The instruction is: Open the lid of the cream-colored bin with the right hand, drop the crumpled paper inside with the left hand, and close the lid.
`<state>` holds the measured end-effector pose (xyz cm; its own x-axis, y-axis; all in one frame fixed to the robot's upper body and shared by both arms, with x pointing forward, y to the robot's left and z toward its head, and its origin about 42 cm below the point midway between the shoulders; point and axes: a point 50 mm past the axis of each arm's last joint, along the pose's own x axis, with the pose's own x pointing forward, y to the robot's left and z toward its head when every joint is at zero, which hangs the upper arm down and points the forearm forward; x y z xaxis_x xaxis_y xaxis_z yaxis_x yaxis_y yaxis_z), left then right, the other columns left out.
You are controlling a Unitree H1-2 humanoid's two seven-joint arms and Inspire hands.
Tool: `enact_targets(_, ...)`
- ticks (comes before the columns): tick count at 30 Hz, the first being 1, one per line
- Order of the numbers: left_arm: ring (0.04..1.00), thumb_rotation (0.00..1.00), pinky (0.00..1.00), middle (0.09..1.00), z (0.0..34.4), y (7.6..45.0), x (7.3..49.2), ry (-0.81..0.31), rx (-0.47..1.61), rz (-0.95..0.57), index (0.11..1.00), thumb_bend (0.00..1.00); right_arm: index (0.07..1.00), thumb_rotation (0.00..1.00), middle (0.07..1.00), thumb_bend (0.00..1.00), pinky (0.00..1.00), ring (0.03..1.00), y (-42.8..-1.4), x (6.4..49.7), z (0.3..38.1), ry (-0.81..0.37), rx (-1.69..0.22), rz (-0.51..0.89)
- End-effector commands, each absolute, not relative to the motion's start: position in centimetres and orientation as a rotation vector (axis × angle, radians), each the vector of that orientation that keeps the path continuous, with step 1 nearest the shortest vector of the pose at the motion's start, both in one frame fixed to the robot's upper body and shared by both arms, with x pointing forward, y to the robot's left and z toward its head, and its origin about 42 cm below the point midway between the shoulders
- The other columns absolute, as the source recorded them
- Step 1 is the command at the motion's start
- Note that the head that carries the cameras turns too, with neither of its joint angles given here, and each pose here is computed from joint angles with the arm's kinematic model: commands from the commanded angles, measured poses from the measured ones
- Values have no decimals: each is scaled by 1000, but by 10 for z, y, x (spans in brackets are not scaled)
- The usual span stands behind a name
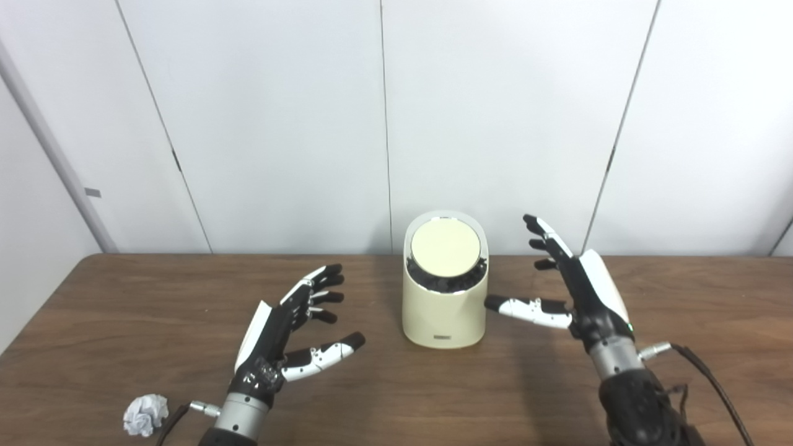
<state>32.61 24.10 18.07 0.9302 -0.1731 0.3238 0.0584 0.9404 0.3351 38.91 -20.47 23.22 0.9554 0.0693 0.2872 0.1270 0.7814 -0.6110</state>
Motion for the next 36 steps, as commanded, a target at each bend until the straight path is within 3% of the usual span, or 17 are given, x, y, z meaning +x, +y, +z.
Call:
enact_targets(1,768,200,634,845,195,240,330,-436,321,-124,879,712,927,453,909,822,731,852,-197,403,261,-384,-666,-64)
enact_targets(6,768,201,635,846,195,239,331,-439,322,-125,877,718,920,454,904,859,755,869,-192,418,273,-407,-671,-82)
enact_targets(18,762,202,630,842,194,236,329,-432,327,-121,877,715,931,453,895,880,655,829,-173,438,297,-380,-785,-97)
enact_targets(36,765,202,639,845,192,234,328,-426,327,-118,874,712,913,394,884,846,647,814,-144,443,296,-345,-864,-58)
